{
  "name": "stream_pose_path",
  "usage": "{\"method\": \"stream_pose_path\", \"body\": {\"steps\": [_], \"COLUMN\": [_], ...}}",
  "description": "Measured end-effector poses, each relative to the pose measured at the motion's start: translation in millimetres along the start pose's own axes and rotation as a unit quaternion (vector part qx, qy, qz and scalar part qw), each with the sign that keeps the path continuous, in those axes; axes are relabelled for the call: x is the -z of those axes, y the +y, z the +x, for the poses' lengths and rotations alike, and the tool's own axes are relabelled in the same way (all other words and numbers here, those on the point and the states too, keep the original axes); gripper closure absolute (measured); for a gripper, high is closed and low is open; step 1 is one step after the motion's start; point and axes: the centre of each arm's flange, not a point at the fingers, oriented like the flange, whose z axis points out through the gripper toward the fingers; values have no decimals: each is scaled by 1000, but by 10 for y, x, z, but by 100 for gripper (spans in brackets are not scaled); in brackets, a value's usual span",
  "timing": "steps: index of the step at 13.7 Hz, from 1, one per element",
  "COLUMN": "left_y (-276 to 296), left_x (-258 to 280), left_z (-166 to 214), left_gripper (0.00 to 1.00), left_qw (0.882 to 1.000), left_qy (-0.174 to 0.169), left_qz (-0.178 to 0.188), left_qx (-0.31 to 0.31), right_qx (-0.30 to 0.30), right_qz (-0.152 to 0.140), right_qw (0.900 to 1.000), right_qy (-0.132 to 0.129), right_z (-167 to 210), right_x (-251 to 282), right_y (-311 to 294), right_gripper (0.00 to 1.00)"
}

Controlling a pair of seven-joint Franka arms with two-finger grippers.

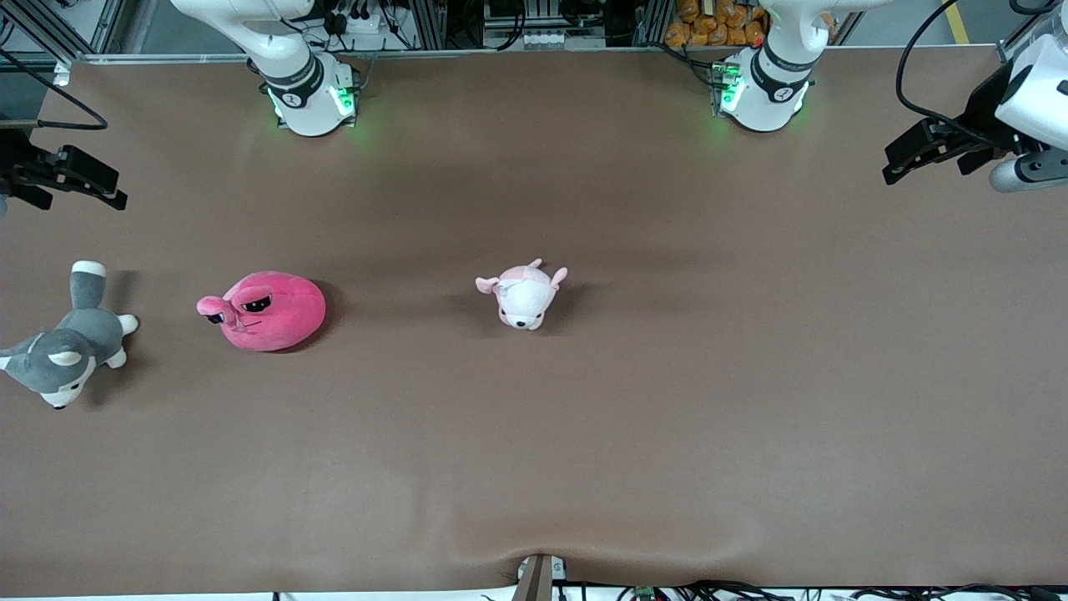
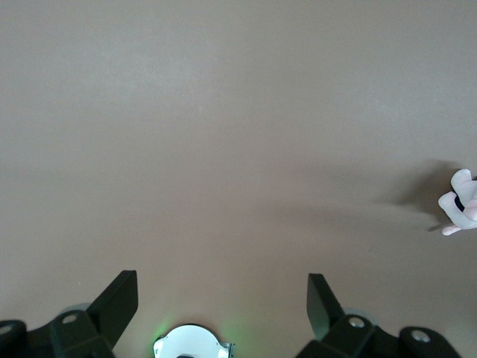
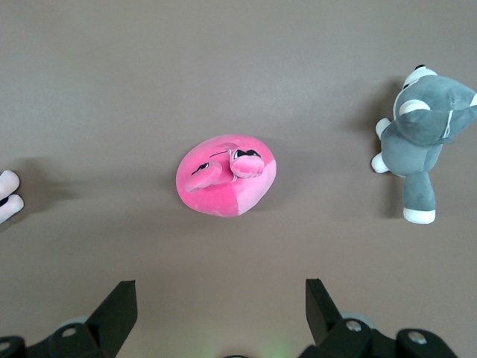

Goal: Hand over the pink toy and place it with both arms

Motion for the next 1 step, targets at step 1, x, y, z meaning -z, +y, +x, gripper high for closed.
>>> {"method": "stream_pose_path", "body": {"steps": [1], "left_y": [-2], "left_x": [3], "left_z": [-1], "left_gripper": [0], "left_qw": [1000], "left_qy": [0], "left_qz": [0], "left_qx": [0], "right_qx": [-1], "right_qz": [1], "right_qw": [1000], "right_qy": [-1], "right_z": [0], "right_x": [-3], "right_y": [1], "right_gripper": [0]}}
